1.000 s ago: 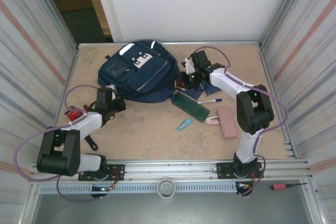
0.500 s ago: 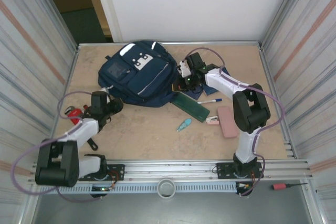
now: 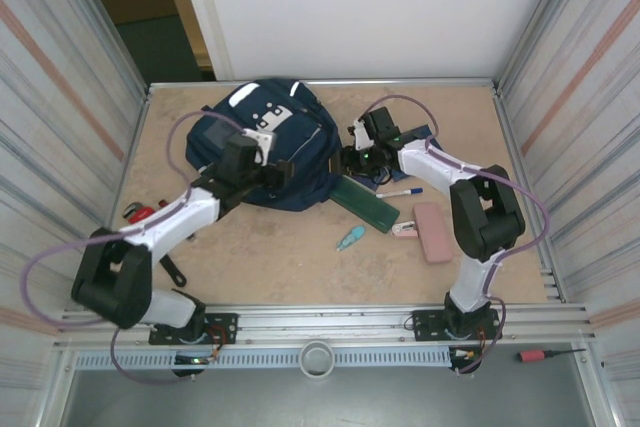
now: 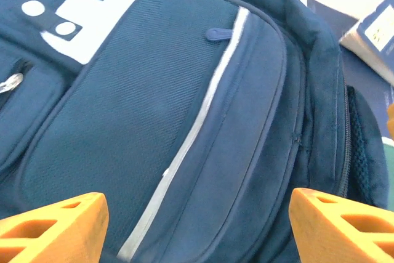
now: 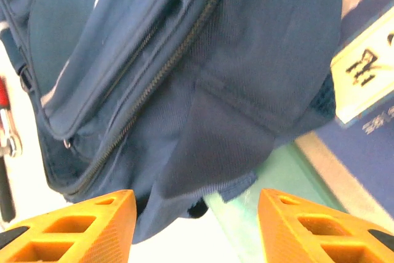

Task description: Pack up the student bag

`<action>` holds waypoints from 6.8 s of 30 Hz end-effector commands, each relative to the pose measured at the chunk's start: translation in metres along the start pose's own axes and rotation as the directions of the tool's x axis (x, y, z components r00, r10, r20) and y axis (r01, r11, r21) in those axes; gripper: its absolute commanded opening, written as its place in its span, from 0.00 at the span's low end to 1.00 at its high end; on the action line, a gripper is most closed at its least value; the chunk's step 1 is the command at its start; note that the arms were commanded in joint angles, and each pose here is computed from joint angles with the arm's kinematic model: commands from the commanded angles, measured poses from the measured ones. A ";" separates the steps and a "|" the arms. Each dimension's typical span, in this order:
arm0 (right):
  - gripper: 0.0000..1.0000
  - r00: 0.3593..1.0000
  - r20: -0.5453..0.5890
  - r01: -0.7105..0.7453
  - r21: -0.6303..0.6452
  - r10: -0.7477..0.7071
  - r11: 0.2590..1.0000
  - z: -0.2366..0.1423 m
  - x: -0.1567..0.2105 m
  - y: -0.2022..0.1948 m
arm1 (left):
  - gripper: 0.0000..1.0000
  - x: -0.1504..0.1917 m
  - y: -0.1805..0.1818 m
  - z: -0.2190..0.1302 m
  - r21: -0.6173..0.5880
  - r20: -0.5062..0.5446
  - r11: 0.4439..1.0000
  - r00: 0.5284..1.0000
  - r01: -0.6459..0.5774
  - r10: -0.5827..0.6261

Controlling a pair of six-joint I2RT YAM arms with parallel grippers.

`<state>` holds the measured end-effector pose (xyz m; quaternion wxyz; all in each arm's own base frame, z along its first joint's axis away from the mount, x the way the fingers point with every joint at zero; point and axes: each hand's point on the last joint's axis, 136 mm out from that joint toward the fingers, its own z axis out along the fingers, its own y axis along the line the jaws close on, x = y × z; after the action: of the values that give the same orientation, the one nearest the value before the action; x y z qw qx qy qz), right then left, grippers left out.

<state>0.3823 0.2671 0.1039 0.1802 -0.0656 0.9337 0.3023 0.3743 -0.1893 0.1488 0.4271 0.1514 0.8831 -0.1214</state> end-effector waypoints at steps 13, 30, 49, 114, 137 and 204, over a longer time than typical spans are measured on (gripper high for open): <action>0.28 0.999 -0.035 -0.029 0.137 0.034 0.990 0.038 0.039 -0.041 | 0.83 0.026 -0.005 0.080 -0.039 -0.273 0.938 0.907 -0.343 0.321; 0.58 0.974 0.100 0.169 0.266 -0.202 0.949 -0.050 0.021 -0.034 | 0.10 -0.047 -0.002 0.023 0.179 0.091 0.978 0.992 -0.106 0.091; 0.99 0.960 0.279 -0.146 0.398 0.032 0.906 -0.103 0.000 -0.117 | 0.00 -0.051 0.067 -0.031 0.303 0.114 0.912 0.940 0.275 -0.322; 0.75 0.863 0.221 -0.482 0.091 0.454 0.871 -0.044 -0.050 -0.193 | 0.50 -0.034 -0.151 0.161 0.391 -0.143 0.920 0.989 0.026 0.033; 0.59 0.842 0.269 -0.455 -0.108 0.467 0.884 -0.038 -0.075 -0.161 | 0.38 -0.013 -0.180 0.169 0.521 -0.238 0.850 0.969 0.078 0.058; 0.00 0.974 0.143 -0.105 -0.397 0.175 0.912 -0.140 -0.021 0.062 | 0.00 -0.100 0.050 -0.040 0.191 0.078 0.981 0.996 0.017 -0.032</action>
<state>0.3650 0.2159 0.2540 0.2484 0.0235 0.8394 0.4829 0.4213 -0.1429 0.1793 0.3755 0.2108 0.8952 -0.1149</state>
